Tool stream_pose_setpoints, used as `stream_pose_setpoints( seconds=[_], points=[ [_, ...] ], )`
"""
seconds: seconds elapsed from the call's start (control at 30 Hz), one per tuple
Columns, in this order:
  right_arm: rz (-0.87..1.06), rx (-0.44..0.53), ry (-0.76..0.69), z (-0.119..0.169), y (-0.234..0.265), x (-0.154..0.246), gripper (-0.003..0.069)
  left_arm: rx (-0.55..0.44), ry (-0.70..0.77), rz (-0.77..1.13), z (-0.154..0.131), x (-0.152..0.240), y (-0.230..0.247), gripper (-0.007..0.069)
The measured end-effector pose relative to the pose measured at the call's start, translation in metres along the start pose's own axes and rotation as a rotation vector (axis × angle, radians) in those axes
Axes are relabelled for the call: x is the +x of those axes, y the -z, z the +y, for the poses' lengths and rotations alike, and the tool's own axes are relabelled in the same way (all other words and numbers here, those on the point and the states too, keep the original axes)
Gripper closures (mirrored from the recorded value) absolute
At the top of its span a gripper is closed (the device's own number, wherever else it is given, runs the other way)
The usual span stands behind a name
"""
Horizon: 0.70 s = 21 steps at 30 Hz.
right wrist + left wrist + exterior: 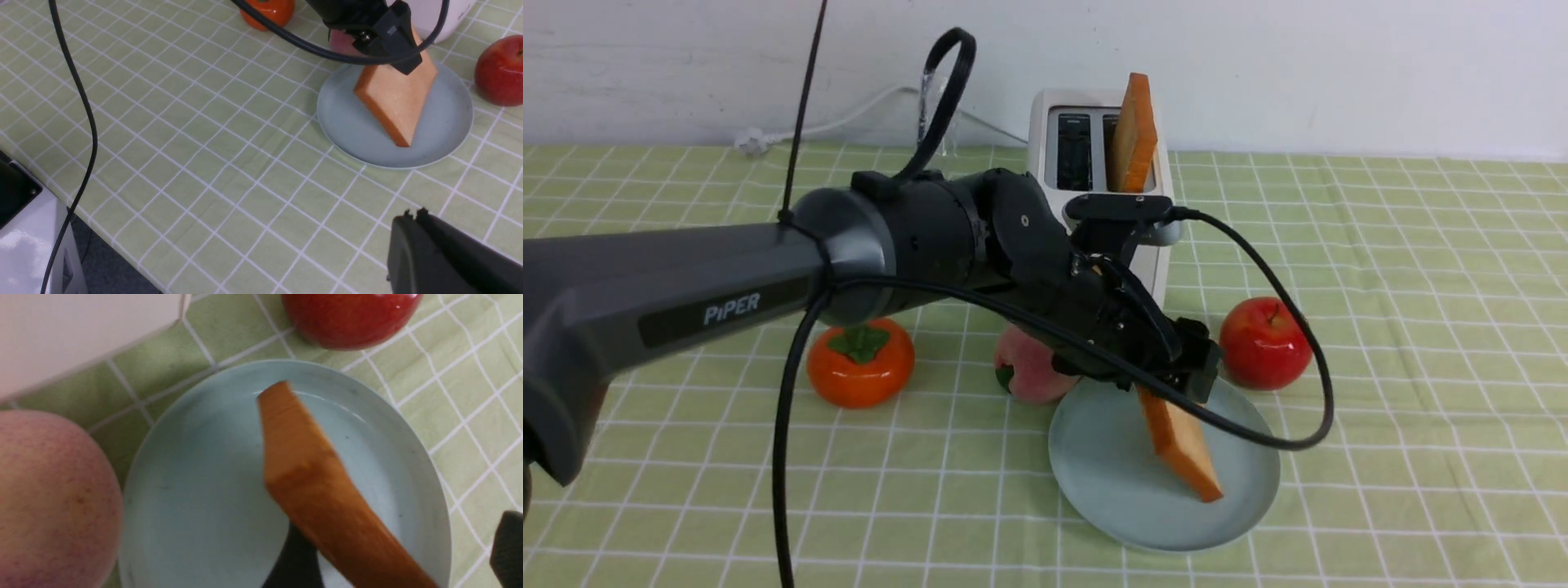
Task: Take toasted bread from bread machine on green coffee tablecloth place on plate.
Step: 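Place the slice of bread on the plate with the left gripper, then grasp the toast slice in the toaster and pull it up out of the slot with the right gripper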
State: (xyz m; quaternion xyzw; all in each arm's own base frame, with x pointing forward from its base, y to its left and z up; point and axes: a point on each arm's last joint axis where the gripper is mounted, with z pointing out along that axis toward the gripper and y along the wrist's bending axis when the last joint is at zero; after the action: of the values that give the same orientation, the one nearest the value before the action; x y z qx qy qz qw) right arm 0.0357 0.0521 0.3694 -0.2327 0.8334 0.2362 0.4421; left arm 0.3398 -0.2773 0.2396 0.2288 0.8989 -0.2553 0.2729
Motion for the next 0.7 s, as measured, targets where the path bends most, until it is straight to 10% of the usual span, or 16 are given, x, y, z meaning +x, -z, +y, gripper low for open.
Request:
stream_pose_setpoints(
  seconds=[0.33, 0.5, 0.63, 0.7],
  points=[
    [0.0, -0.001, 0.0, 0.0, 0.0, 0.0, 0.0659, -0.107, -0.136, -0.161, -0.013, -0.025, 0.073, 0.0051],
    [-0.005, 0.0, -0.001, 0.0, 0.0, 0.0, 0.0659, -0.11, -0.174, -0.24, -0.027, -0.031, 0.129, 0.0239],
    [-0.047, 0.017, -0.002, -0.002, 0.0, -0.004, 0.0659, -0.141, -0.223, -0.233, -0.036, -0.024, 0.178, 0.0591],
    [-0.066, 0.026, -0.002, -0.002, 0.0, -0.006, 0.0659, -0.154, -0.221, -0.23, -0.038, -0.02, 0.19, 0.0635]
  ],
)
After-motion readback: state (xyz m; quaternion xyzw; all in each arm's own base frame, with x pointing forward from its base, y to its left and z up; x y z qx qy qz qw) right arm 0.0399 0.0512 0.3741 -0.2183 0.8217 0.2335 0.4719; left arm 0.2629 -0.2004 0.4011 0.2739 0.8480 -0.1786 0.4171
